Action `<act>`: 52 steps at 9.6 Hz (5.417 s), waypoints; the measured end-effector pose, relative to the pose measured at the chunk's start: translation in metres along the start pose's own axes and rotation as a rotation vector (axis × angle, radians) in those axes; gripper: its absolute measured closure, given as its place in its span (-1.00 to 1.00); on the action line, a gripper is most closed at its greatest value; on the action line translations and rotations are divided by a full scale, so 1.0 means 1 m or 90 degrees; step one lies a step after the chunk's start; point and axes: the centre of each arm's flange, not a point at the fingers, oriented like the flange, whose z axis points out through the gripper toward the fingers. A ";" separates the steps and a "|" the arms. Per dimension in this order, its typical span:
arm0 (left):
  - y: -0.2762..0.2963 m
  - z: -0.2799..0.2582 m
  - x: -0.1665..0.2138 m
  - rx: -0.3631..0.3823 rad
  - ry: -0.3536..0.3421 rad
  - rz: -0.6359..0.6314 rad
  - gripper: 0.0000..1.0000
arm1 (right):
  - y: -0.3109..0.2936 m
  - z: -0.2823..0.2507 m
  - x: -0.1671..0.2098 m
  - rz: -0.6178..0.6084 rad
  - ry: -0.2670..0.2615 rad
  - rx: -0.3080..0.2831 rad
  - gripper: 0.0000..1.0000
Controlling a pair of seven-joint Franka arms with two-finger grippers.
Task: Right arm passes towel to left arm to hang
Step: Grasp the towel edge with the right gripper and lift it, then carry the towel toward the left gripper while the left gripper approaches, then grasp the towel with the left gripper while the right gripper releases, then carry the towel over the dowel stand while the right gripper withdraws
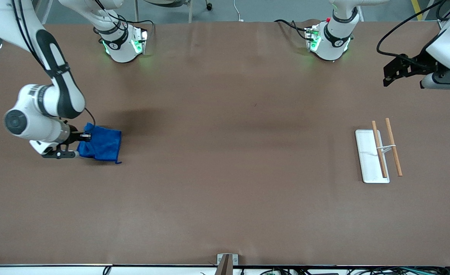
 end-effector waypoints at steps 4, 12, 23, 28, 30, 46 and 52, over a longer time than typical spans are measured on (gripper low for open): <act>-0.041 0.026 0.025 -0.169 -0.030 -0.062 -1.00 | -0.057 -0.117 0.006 -0.014 0.009 0.077 0.89; -0.034 0.189 0.108 -0.692 -0.179 -0.104 -1.00 | -0.328 -0.175 -0.015 -0.008 0.041 0.577 0.89; 0.135 0.352 0.079 -1.177 -0.320 -0.158 -0.58 | -0.511 -0.202 -0.081 0.083 0.006 1.064 0.89; 0.143 0.321 0.080 -1.216 -0.317 -0.123 -0.48 | -0.516 -0.196 -0.076 0.081 0.011 1.075 0.89; 0.136 0.309 0.078 -1.232 -0.322 -0.098 -0.30 | -0.524 -0.194 -0.075 0.084 0.007 1.078 0.89; 0.054 0.186 0.105 -0.997 -0.460 -0.244 0.96 | -0.362 -0.129 0.035 -0.023 0.090 0.842 -1.00; -0.028 0.159 0.118 -0.585 -0.359 -0.420 0.96 | -0.174 -0.135 0.080 -0.050 0.055 0.535 -1.00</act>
